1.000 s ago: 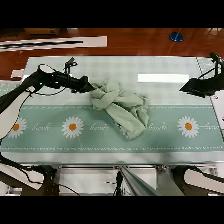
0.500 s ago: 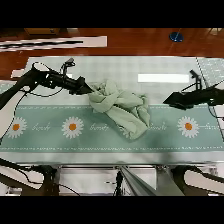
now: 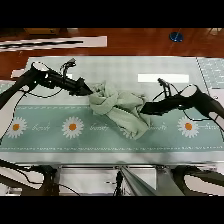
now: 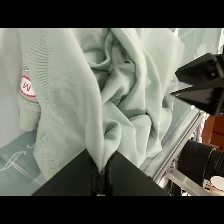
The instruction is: Fold the shirts.
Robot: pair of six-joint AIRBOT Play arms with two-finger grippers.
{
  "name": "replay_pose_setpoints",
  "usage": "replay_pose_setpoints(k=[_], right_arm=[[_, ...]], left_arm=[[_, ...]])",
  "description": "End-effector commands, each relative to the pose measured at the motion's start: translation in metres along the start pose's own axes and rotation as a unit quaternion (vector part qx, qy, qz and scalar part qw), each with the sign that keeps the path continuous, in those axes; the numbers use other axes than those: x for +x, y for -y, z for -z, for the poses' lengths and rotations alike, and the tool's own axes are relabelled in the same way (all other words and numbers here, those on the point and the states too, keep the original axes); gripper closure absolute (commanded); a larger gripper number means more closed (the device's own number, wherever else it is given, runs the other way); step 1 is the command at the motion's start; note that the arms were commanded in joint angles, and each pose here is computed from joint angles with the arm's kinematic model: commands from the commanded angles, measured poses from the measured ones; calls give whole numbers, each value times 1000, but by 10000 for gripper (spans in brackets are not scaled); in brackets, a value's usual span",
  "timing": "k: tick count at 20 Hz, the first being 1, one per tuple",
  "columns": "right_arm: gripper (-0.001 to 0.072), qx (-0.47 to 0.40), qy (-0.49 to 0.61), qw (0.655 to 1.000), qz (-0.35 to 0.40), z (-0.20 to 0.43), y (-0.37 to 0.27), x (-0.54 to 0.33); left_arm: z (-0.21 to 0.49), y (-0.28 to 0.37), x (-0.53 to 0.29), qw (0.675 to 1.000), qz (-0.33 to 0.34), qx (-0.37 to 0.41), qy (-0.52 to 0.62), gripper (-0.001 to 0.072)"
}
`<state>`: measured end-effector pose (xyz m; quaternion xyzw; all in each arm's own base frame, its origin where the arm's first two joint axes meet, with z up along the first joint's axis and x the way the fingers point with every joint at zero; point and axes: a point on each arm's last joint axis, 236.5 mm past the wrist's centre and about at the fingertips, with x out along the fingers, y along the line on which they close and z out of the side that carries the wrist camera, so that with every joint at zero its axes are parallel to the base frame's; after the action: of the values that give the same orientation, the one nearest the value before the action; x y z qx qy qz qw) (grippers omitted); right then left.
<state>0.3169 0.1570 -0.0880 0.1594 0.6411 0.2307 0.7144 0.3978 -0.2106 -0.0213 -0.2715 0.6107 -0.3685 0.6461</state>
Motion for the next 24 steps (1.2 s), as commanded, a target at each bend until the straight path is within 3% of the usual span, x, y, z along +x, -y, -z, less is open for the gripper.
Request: replay_pose_setpoints(k=[1, 4, 8, 14, 19, 24], right_arm=[[288, -4, -41, 999, 28, 19, -3, 32], [689, -1, -61, 998, 24, 28, -5, 46], [695, -38, -18, 999, 8, 10, -28, 21], [694, -174, 175, 969, 5, -54, -107, -107], [694, -242, 359, 899, 68, -88, -158, -257], [695, -224, 518, 809, 167, -86, -174, -413]], left_arm=[[-1, 9, -3, 1000, 10, 7, 5, 680], [-6, 21, -6, 999, 29, 15, 17, 680], [-20, 53, -28, 995, 53, 59, 57, 681], [-50, 152, -117, 966, 43, 197, 164, 681], [-28, 267, -214, 902, 20, 336, 270, 681], [24, 329, -287, 862, -5, 354, 362, 681]])
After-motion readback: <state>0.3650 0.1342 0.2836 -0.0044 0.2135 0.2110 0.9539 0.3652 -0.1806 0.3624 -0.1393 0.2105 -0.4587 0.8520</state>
